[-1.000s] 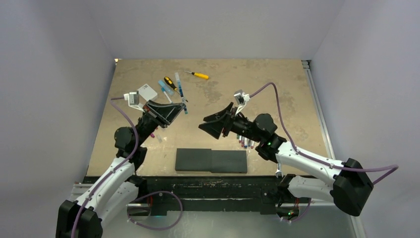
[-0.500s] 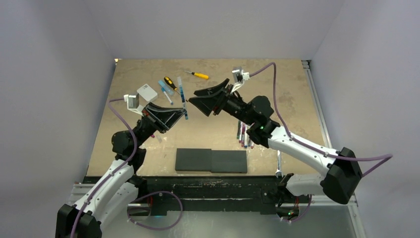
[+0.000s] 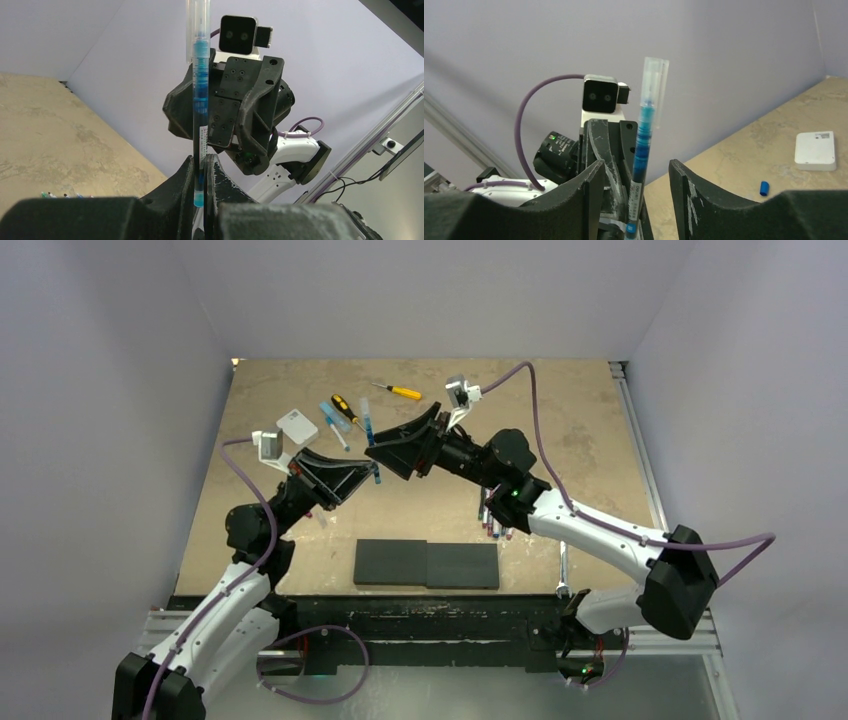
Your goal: Open the pen caps
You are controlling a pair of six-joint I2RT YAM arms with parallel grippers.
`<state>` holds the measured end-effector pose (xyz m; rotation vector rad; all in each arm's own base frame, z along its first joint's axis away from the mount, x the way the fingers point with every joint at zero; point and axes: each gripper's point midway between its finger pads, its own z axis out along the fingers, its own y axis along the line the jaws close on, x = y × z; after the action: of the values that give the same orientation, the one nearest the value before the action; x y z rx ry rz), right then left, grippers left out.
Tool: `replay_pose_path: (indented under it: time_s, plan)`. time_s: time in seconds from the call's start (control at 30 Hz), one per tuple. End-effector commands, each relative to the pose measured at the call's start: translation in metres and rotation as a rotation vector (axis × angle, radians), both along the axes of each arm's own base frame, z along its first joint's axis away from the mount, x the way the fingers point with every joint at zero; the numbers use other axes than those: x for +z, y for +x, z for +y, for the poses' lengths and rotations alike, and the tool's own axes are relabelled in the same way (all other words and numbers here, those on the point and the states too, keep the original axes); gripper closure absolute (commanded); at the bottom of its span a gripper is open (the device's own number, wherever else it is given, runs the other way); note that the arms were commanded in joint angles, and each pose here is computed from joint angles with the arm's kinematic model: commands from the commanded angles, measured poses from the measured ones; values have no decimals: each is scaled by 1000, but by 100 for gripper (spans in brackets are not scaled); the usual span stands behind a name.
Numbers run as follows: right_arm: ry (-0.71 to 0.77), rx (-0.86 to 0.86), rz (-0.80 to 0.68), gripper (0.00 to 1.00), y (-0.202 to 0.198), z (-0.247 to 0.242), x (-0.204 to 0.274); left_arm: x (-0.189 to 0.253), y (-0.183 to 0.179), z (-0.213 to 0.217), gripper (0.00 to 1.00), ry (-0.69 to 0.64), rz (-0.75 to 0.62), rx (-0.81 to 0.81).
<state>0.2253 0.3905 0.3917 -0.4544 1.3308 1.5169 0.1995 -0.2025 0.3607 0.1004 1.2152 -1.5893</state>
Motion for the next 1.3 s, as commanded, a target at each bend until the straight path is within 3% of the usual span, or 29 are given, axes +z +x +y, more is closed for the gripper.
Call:
replay_pose_path:
  time_s: [0.0,0.17,0.27,0.33,0.4,0.47,0.57,0.63,0.87,1.03,1.27]
  plan:
    - [60,47,-60,54,-10,4,30,7,-9,-1,100,7,-53,-12]
    - [27,79,-48,85,-12,9,23,5,-8,-1,100,36,-50,-2]
    - [8,97,-51,97,-17,8,20,3,-7,-1,100,51,-48,7]
    - [-1,77,-61,100,-20,0,22,0,-5,-3,100,73,-44,10]
    - [-34,7,-82,100,-16,-12,19,-6,3,-3,70,122,1,39]
    - [-89,-97,-127,100,-9,-27,16,-10,15,3,50,181,34,124]
    - [-144,-195,-132,100,-6,-50,3,2,24,18,30,179,29,242]
    - [-176,-214,-110,100,-6,-57,-14,15,27,22,23,163,6,278]
    - [-195,-153,-47,100,-18,-56,-43,53,27,-3,22,80,-111,114]
    - [-187,-138,-34,100,-19,-52,-45,51,34,-15,23,86,-107,45]
    - [-183,-116,-27,100,-17,-45,-47,41,33,-25,40,124,-85,-15]
